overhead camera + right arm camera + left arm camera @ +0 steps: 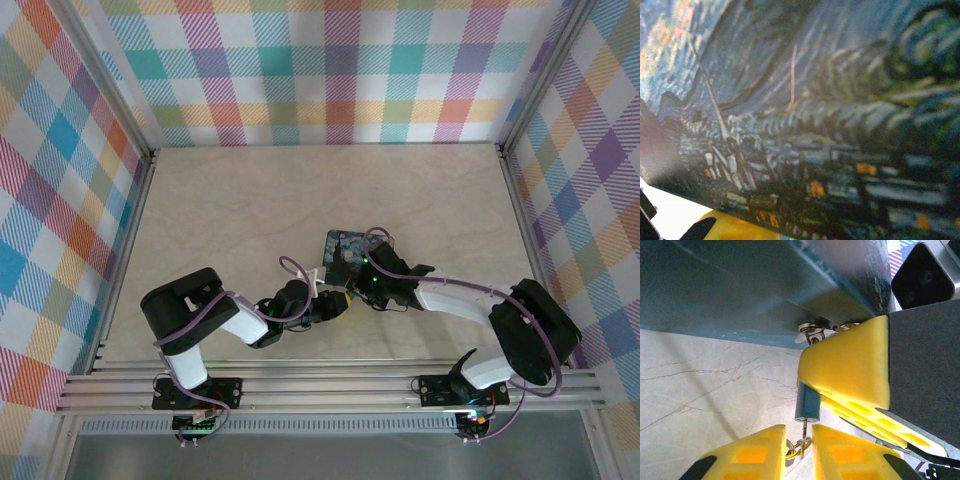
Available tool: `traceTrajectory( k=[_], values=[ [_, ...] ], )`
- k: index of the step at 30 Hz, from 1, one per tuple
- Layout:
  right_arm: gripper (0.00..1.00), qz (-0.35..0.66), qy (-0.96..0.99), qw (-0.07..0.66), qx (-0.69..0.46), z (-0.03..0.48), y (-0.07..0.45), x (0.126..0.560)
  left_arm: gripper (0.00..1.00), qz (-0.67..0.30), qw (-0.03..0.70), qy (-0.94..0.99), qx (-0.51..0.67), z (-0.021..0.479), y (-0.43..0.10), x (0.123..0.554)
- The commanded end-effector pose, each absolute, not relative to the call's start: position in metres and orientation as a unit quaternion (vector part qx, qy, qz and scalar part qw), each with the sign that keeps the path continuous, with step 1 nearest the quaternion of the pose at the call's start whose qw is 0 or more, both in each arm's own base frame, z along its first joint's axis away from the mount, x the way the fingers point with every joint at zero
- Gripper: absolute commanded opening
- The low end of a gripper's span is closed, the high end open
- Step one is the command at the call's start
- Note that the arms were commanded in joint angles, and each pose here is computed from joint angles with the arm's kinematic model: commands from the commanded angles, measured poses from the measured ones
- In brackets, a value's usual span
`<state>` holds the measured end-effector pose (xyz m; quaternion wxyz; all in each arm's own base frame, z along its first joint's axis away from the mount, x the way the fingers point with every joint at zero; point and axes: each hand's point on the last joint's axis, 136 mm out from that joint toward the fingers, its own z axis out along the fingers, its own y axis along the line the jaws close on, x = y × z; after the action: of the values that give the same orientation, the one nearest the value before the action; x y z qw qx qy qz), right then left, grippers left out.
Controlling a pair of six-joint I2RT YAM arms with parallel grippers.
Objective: Unlock a padlock with a key
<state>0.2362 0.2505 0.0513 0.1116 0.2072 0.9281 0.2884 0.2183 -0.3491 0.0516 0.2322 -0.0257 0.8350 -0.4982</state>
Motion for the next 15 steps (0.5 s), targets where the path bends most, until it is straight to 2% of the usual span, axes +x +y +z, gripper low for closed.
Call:
traceTrajectory(
  k=[1,5,15],
  values=[
    [0.00,0.287,0.931,0.082,0.211,0.051,0.253,0.224,0.14,-0.514,0.240,0.823,-0.029,0.058,-0.354,0.219],
    [0.00,0.285,0.931,0.082,0.211,0.051,0.251,0.222,0.00,-0.511,0.249,0.822,-0.031,0.059,-0.351,0.221],
    [0.00,0.286,0.933,0.055,0.212,0.040,0.249,0.206,0.00,-0.521,0.298,0.799,-0.018,0.086,-0.353,0.232]
  ],
)
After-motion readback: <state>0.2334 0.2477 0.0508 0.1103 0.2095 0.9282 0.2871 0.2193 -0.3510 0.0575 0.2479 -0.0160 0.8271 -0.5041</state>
